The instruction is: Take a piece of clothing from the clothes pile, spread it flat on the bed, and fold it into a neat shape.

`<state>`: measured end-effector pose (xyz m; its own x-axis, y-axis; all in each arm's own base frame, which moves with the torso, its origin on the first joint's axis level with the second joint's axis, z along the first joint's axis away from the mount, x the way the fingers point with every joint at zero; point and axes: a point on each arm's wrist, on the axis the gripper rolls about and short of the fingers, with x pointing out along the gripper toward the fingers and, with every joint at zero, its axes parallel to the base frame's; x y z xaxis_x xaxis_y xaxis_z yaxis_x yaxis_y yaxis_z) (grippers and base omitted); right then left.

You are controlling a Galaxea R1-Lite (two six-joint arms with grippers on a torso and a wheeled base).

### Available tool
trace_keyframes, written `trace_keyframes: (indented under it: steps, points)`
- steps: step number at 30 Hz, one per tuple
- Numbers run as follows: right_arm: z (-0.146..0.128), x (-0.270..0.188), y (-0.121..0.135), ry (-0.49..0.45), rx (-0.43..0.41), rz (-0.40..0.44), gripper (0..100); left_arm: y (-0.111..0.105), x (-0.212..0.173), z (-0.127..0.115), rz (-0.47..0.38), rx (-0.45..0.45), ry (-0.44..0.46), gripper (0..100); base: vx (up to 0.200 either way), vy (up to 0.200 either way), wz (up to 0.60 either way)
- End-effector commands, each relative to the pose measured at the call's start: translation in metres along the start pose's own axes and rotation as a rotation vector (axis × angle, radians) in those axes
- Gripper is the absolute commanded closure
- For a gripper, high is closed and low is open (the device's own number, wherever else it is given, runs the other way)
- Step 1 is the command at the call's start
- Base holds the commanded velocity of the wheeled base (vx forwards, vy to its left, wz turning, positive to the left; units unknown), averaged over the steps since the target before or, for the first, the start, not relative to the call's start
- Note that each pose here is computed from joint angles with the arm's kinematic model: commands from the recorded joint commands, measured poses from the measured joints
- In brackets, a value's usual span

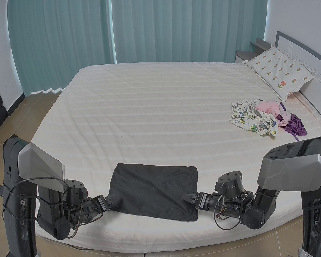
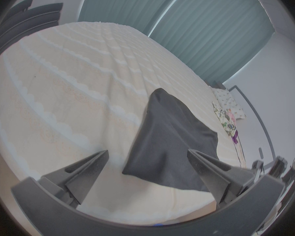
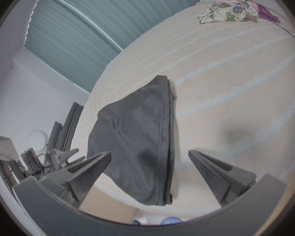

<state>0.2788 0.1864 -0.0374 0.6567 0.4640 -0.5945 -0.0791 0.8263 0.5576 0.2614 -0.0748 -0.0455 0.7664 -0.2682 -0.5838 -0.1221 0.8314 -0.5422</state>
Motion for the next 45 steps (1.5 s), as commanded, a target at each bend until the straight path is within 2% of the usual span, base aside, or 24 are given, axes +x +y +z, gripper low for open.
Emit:
trace_keyframes:
  steps: [1, 4, 5, 12, 14, 15, 17, 27, 45]
  points:
    - [0.009, 0.002, -0.002, -0.027, 0.023, 0.003, 0, -0.003, 0.002, -0.01, -0.004, 0.045, 0.034, 0, 0.0, 0.0, 0.0]
    - [0.01, 0.001, -0.003, -0.032, 0.026, 0.002, 0, -0.002, 0.006, -0.012, 0.004, 0.061, 0.036, 0, 0.0, 0.0, 0.0]
    - [0.012, 0.0, -0.001, -0.04, 0.027, 0.01, 0, -0.001, 0.008, -0.013, 0.008, 0.093, 0.04, 0, 0.0, 0.0, 0.0]
    - [0.013, 0.0, -0.001, -0.045, 0.03, 0.011, 0, 0.0, 0.013, -0.014, 0.005, 0.113, 0.038, 0, 0.0, 0.0, 0.0]
    - [0.014, -0.001, -0.001, -0.047, 0.03, 0.013, 0, 0.002, 0.014, -0.014, 0.007, 0.155, 0.042, 0, 0.0, 0.0, 0.0]
    - [0.014, -0.001, -0.001, -0.047, 0.03, 0.013, 0, 0.002, 0.014, -0.014, 0.007, 0.155, 0.042, 100, 0.0, 0.0, 0.0]
    - [0.014, -0.001, -0.001, -0.047, 0.03, 0.013, 0, 0.004, 0.014, -0.016, 0.011, 0.181, 0.049, 100, 0.0, 0.0, 0.0]
    - [0.014, -0.001, -0.001, -0.046, 0.03, 0.012, 0, 0.012, -0.002, -0.025, 0.065, 0.178, 0.104, 100, 0.0, 0.0, 0.0]
    - [0.015, -0.001, -0.002, -0.049, 0.033, 0.009, 0, 0.013, -0.011, -0.026, 0.087, 0.175, 0.109, 100, 0.0, 0.0, 0.0]
